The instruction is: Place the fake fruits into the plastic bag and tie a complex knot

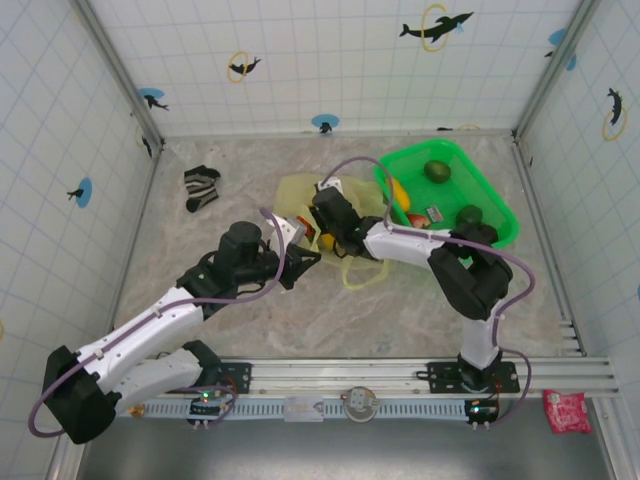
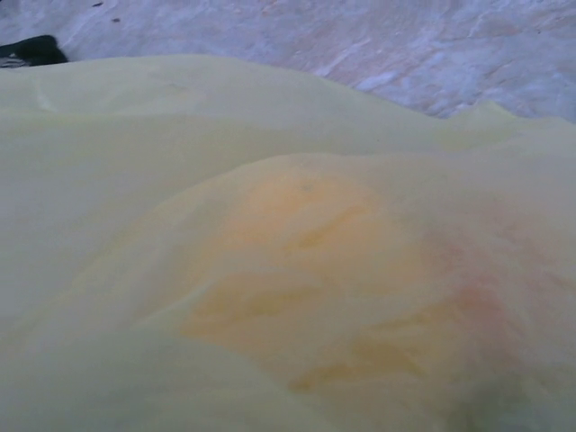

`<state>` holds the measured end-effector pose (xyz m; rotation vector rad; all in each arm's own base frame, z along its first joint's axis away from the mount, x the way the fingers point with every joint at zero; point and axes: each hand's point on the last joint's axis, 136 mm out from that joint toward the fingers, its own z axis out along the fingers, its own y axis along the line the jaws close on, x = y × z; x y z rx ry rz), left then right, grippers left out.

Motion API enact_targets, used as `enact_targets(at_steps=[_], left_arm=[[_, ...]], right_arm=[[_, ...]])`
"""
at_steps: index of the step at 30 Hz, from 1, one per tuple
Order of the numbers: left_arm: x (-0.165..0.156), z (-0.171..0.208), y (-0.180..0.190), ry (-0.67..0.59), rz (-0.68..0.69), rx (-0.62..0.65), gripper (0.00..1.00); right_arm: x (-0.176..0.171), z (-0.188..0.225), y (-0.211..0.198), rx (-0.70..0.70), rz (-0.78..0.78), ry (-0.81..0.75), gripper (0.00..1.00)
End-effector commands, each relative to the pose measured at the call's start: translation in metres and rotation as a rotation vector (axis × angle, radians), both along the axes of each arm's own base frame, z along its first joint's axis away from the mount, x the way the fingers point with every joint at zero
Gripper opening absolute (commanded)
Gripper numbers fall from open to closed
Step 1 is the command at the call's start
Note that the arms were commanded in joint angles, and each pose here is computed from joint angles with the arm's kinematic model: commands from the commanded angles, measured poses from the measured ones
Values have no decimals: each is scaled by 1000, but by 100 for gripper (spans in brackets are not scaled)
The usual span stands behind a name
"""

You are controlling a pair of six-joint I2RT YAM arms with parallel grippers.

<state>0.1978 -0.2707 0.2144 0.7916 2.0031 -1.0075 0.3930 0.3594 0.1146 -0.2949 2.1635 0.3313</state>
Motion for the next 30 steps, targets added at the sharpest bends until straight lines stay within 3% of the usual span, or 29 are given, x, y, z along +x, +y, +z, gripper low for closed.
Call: enact_targets(at_steps=[1, 8, 14, 30], left_arm=[[4, 0, 1, -20, 18, 23, 0], [6, -4, -2, -12, 9, 38, 0], [6, -4, -2, -17, 9, 39, 0], [4, 4, 5, -39, 30, 37, 0]], right_arm=[[16, 4, -1, -25, -78, -55, 61], [13, 8, 8, -4, -23, -53, 74], [5, 31, 6, 33, 15, -90, 78], [-21, 69, -32, 63, 15, -145, 69]])
